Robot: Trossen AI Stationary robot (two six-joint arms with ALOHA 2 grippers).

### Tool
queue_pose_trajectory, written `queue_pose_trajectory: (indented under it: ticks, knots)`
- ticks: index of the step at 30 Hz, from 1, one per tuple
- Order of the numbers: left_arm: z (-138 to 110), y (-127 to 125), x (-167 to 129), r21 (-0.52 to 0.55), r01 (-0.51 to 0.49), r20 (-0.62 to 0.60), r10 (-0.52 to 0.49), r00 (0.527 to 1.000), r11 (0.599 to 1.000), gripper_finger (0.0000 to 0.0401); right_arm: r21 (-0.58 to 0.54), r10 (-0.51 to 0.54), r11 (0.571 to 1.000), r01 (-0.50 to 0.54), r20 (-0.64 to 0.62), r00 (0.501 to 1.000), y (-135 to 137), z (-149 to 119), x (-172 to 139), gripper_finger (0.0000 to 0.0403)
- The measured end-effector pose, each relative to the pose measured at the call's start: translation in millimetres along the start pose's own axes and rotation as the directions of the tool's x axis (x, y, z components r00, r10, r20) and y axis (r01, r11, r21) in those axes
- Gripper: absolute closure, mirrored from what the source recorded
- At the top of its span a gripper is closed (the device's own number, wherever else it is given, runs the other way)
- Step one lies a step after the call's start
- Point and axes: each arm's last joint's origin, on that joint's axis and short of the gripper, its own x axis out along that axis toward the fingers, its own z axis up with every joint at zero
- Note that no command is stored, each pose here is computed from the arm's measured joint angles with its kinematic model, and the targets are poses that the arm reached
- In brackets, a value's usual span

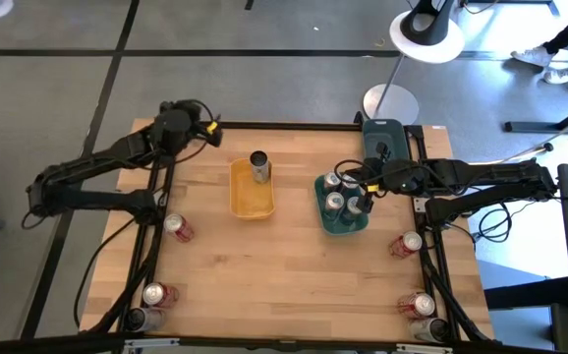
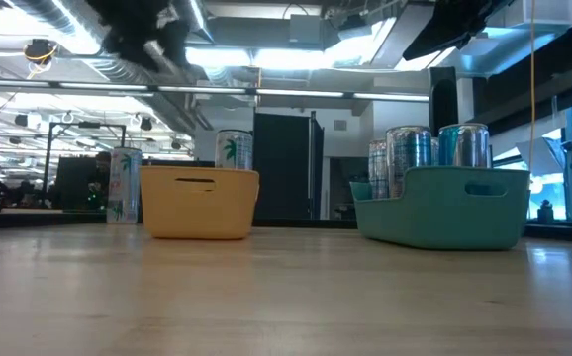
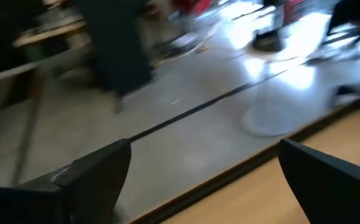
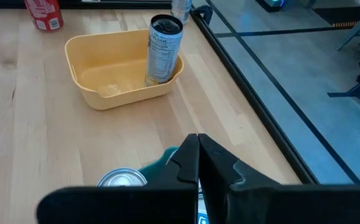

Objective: Sort soda cans
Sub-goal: Put the top white-pink soda can into the yellow bin

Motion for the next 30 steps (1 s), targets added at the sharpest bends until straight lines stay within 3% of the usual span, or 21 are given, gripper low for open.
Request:
queue_pose_trajectory:
  ticks: [4, 9, 17, 20, 26, 30]
  knots:
    - [-8, 15, 9, -0.015, -0.124, -0.083, 0.123, 0.989, 0.992, 0.0002, 0.0, 0.0, 1.0, 0.0, 0.0, 1.0, 0, 0, 0, 0.0397]
    - [-15, 21, 11, 0.027, -0.158, -0.142, 0.16, 0.977, 0.987, 0.0003, 0.0, 0.0, 1.0, 0.0, 0.0, 1.0, 0, 0, 0, 0.0397]
    - [-14, 21, 12, 0.047, -0.153, -0.132, 0.158, 0.979, 0.987, 0.0004, 0.0, -0.024, 1.0, 0.024, 0.002, 1.0, -1, 0, 0, 0.0397]
    - [-14, 21, 12, -0.013, -0.158, -0.133, 0.155, 0.979, 0.987, 0.0004, 0.004, -0.013, 1.0, 0.013, 0.001, 1.0, 0, 0, 0, 0.0397]
    - [-11, 9, 22, -0.111, -0.031, -0.143, 0.014, 0.99, 0.993, 0.0004, -0.006, -0.025, 1.0, 0.025, 0.002, 1.0, -1, 0, 0, 0.0397]
    - [7, 9, 28, -0.085, -0.038, -0.165, 0.023, 0.986, 0.996, 0.0004, -0.022, -0.041, 0.999, 0.041, 0.004, 0.999, -1, 0, 0, 0.0397]
